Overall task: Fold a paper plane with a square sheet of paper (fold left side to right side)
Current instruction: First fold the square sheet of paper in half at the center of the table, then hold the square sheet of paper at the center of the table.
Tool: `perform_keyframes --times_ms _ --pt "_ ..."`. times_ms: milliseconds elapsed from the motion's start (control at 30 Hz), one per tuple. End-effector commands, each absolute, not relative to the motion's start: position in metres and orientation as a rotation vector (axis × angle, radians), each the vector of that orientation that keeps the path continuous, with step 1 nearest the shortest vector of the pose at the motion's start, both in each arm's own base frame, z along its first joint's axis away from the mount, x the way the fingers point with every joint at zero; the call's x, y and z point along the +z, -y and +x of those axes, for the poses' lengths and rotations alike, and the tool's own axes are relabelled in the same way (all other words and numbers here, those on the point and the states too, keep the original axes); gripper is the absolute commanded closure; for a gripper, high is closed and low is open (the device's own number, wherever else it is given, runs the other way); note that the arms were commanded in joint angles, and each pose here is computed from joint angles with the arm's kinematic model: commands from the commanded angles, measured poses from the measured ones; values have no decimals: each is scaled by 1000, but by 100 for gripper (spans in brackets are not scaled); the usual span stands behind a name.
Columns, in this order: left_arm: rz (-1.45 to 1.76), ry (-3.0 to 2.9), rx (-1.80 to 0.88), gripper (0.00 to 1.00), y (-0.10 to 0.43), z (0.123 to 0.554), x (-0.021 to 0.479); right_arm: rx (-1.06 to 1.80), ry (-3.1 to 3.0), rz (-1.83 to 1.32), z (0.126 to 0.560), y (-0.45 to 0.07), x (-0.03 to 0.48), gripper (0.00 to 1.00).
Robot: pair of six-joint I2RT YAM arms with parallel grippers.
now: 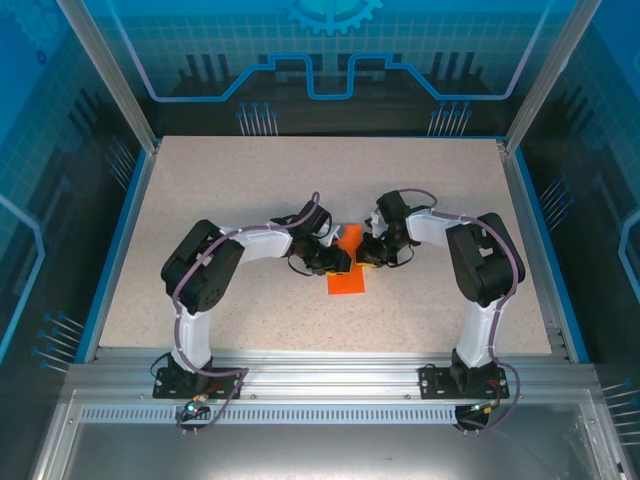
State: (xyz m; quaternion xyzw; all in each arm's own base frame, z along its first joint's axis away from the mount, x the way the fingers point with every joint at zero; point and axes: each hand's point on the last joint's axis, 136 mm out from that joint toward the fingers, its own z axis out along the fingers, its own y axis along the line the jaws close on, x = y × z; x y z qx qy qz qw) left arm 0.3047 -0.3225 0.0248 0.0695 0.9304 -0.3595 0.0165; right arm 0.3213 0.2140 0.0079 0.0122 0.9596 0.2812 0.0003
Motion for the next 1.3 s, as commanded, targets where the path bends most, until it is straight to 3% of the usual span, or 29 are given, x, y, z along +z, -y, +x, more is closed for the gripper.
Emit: perform_keyframes --times_ms 0,333,533,767,1033,1267 --pt "211 -2915 -1113 65 323 305 23 692 -3125 46 299 -198 -22 87" --pt "182 -3007 -1013 65 312 290 -4 835 -2929 -74 321 -216 43 86" --pt "178 -3004 -1012 65 316 290 -5 841 -2914 -84 302 -209 66 86" --pt "183 -3005 -1009 65 317 290 -4 958 -2976 -58 259 -216 54 91" --pt "180 -3006 -1007 65 318 289 -3 994 -3038 -69 247 -236 24 91" --pt "194 -2978 -1017 65 321 295 10 734 -3173 -33 237 -211 -9 91"
